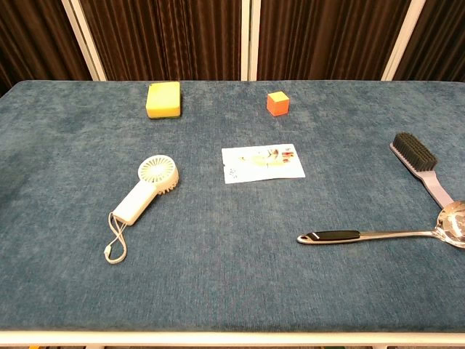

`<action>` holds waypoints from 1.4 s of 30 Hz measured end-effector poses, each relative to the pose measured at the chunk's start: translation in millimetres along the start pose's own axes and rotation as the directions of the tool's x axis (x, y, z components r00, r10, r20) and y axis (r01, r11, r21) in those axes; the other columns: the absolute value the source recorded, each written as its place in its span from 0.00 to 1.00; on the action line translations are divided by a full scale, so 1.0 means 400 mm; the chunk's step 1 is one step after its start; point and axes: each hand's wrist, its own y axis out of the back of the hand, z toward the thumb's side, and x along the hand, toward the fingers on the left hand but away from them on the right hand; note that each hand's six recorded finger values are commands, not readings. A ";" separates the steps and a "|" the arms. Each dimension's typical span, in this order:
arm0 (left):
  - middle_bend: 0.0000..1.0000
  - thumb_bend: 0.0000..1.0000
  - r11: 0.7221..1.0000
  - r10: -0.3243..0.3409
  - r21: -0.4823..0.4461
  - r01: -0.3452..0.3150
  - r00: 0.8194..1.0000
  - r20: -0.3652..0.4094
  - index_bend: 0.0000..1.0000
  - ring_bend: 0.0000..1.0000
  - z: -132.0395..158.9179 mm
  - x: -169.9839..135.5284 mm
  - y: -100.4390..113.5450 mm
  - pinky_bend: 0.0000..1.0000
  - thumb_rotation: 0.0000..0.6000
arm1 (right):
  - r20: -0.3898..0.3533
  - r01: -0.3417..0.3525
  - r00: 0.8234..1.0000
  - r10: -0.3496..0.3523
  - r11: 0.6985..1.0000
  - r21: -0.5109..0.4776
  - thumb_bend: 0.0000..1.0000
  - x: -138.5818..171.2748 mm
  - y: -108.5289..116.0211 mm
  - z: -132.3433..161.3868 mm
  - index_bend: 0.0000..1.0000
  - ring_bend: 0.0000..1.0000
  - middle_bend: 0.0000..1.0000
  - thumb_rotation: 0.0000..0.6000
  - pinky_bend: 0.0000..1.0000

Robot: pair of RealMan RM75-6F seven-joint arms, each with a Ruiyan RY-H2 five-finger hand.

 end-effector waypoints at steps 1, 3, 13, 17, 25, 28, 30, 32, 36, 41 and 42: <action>0.12 0.06 1.000 -0.001 0.000 0.001 1.000 -0.001 0.19 0.04 -0.001 0.000 0.000 0.18 1.00 | 0.000 0.000 1.000 0.000 1.000 0.000 0.33 0.000 0.000 0.000 0.00 0.00 0.00 1.00 0.00; 0.12 0.06 1.000 -0.003 -0.002 0.003 1.000 -0.001 0.19 0.04 0.000 0.000 0.000 0.18 1.00 | -0.001 -0.001 1.000 0.001 1.000 0.001 0.33 0.001 -0.001 0.000 0.00 0.00 0.00 1.00 0.00; 0.12 0.06 0.999 0.005 -0.039 -0.003 0.999 0.041 0.19 0.04 0.020 0.000 0.003 0.18 1.00 | -0.001 -0.002 1.000 0.002 1.000 0.001 0.33 0.000 -0.001 0.001 0.00 0.00 0.00 1.00 0.00; 0.12 0.06 0.999 0.006 -0.046 -0.004 0.998 0.062 0.19 0.04 0.032 0.002 0.005 0.19 1.00 | -0.001 -0.004 1.000 0.004 1.000 0.000 0.33 0.001 -0.003 0.003 0.00 0.00 0.00 1.00 0.00; 0.67 0.19 1.000 0.000 -0.031 0.003 0.996 0.093 0.19 0.68 0.048 0.006 0.005 0.77 1.00 | -0.011 -0.013 1.000 0.013 1.000 0.003 0.33 0.004 -0.009 0.015 0.00 0.00 0.00 1.00 0.00; 0.81 0.33 0.999 -0.031 -0.028 0.034 0.994 0.106 0.19 0.80 0.057 0.001 -0.012 0.85 1.00 | -0.010 -0.017 1.000 0.017 1.000 0.011 0.33 0.005 -0.008 0.010 0.00 0.00 0.00 1.00 0.00; 0.85 0.41 0.997 -0.054 -0.041 0.059 0.992 0.112 0.19 0.84 0.062 -0.001 -0.025 0.86 1.00 | 0.000 -0.017 1.000 0.017 1.000 0.008 0.33 0.004 -0.006 0.003 0.00 0.00 0.00 1.00 0.00; 0.87 0.42 0.995 -0.083 -0.053 0.090 0.988 0.128 0.19 0.85 0.072 -0.001 -0.040 0.86 1.00 | 0.009 -0.017 1.000 0.017 1.000 0.003 0.33 0.002 -0.005 -0.003 0.00 0.00 0.00 1.00 0.00; 0.91 0.40 0.990 -0.108 -0.075 0.123 0.978 0.181 0.19 0.88 0.102 -0.001 -0.054 0.87 1.00 | 0.005 -0.028 1.000 0.027 1.000 0.009 0.33 0.004 -0.012 -0.003 0.00 0.00 0.00 1.00 0.00; 0.91 0.40 0.979 -0.168 -0.072 0.192 0.952 0.257 0.19 0.88 0.148 -0.008 -0.082 0.87 1.00 | 0.009 -0.021 1.000 0.021 1.000 0.008 0.33 0.002 -0.006 -0.006 0.00 0.00 0.00 1.00 0.00; 0.91 0.40 0.976 -0.180 -0.072 0.207 0.945 0.275 0.19 0.88 0.159 -0.009 -0.088 0.87 1.00 | 0.009 -0.021 1.000 0.020 1.000 0.008 0.33 0.002 -0.005 -0.006 0.00 0.00 0.00 1.00 0.00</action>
